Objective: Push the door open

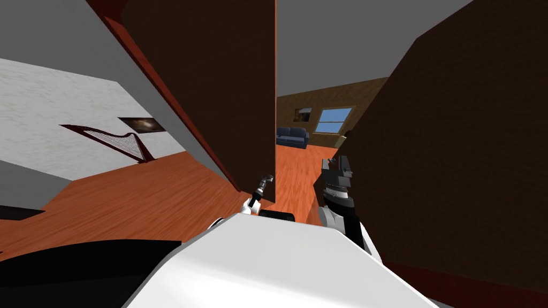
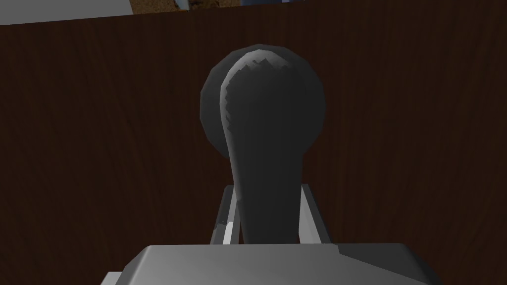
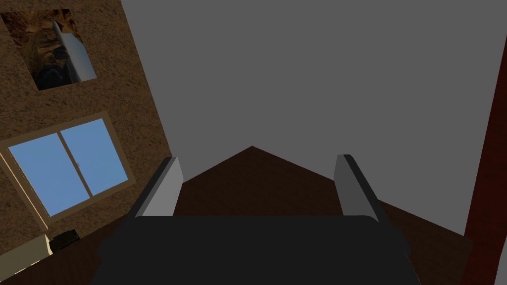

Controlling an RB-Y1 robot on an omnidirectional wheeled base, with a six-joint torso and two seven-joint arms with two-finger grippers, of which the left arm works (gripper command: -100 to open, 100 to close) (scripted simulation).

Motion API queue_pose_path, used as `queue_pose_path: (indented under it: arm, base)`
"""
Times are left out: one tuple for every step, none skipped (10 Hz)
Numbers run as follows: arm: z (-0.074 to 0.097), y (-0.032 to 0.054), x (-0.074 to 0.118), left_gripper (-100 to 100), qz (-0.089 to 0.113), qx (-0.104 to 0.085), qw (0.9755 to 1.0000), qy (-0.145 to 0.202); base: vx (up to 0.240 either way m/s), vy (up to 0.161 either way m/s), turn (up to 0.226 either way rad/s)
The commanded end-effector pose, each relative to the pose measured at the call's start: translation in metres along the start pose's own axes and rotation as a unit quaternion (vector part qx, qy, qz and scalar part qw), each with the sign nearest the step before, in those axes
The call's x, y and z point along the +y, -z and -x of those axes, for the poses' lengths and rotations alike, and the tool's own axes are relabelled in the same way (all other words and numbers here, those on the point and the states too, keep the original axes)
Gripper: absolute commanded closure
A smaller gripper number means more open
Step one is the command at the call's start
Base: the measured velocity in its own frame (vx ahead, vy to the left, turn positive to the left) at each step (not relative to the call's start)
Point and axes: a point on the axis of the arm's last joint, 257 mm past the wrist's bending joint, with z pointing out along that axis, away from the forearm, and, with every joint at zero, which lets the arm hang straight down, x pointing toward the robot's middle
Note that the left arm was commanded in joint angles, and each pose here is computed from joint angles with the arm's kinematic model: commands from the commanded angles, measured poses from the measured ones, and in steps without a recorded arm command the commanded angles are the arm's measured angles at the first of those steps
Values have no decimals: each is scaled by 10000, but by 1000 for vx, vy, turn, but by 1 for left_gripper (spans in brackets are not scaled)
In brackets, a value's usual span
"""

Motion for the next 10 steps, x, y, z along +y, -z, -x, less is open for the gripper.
queue_pose_path:
  arm:
    - [197,-26,-36,100,-40,-175,9998,-59]
    - [282,-22,-37,100,-38,-269,9996,-68]
    - [367,-17,-39,100,-37,-367,9993,-73]
    - [449,-11,-41,100,-37,-466,9989,-74]
    - [449,-11,-41,100,-37,-466,9989,-74]
    - [567,-1,-44,100,-36,-615,9981,-70]
    - [603,2,-44,100,-36,-665,9978,-66]
    - [603,2,-44,100,-36,-665,9978,-66]
    - [603,2,-44,100,-36,-665,9978,-66]
    - [707,14,-46,100,-36,-810,9967,-50]
  base:
    - [164,-112,50]
    - [142,-109,42]
    - [168,-128,55]
    - [164,-128,72]
    - [134,-76,52]
    - [145,-119,60]
    - [169,-141,72]
    - [108,-72,33]
    - [42,-10,4]
    - [110,-83,62]
